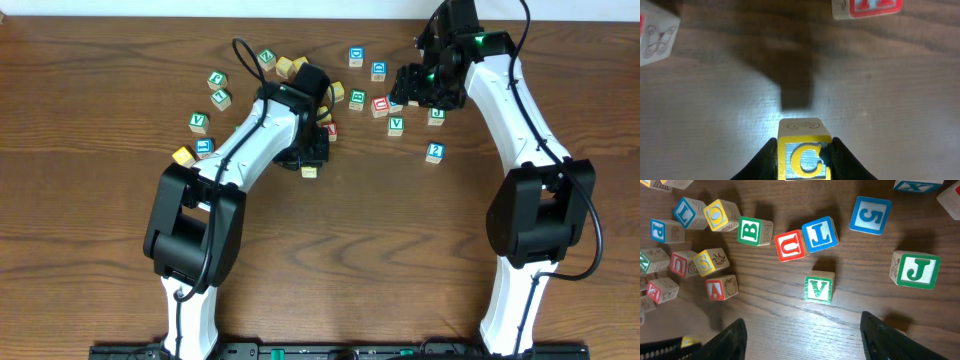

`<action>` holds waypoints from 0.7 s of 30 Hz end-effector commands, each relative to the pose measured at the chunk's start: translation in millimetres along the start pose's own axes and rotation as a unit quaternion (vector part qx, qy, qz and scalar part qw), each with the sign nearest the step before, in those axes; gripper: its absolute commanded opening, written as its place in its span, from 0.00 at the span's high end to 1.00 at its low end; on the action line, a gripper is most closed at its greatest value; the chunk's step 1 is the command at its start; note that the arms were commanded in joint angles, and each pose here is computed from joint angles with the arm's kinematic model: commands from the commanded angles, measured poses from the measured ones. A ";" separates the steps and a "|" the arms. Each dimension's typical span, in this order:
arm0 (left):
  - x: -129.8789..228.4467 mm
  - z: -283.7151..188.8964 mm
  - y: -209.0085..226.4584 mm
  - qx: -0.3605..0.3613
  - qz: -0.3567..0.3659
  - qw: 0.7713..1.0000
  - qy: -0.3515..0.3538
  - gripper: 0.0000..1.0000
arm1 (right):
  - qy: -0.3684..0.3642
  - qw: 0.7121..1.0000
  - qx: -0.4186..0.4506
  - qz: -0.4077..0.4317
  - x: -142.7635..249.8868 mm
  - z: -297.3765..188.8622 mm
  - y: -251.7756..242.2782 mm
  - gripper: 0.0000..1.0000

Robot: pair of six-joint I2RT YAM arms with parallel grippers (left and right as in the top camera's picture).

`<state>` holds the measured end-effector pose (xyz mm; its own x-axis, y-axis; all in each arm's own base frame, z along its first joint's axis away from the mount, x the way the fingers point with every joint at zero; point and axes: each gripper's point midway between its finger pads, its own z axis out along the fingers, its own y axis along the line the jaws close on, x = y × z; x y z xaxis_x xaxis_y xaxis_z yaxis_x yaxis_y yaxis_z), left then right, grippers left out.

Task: Spell out CORL
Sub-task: 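Lower the yellow C block onto open table below the pile, open left gripper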

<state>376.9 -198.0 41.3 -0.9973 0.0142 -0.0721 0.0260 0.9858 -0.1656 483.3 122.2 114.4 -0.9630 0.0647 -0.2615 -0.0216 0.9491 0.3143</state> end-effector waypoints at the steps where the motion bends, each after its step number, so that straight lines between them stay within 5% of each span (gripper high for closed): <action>1: 5.6 15.5 3.2 -0.006 -0.020 1.000 0.004 0.75 | -0.022 1.000 -0.004 -0.010 -9.5 -17.4 2.2 0.32; 10: 3.9 23.3 3.3 0.000 -0.022 1.000 -0.005 0.75 | -0.023 1.000 -0.001 -0.009 -9.7 -17.4 1.1 0.30; 15: 3.7 23.3 3.2 0.000 -0.022 1.000 -0.006 0.55 | -0.023 1.000 -0.001 -0.009 -10.0 -17.4 1.2 0.30; 21: 2.4 23.0 2.6 0.001 -0.021 1.000 -0.008 0.52 | -0.023 1.000 -0.001 -0.009 -9.7 -17.4 1.2 0.29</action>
<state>378.8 -199.6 23.8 -0.9952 -0.0298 -0.0934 -0.0123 0.9831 -0.1826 483.3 122.1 114.4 -0.9630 0.0629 -0.2622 -0.0233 0.9493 0.3135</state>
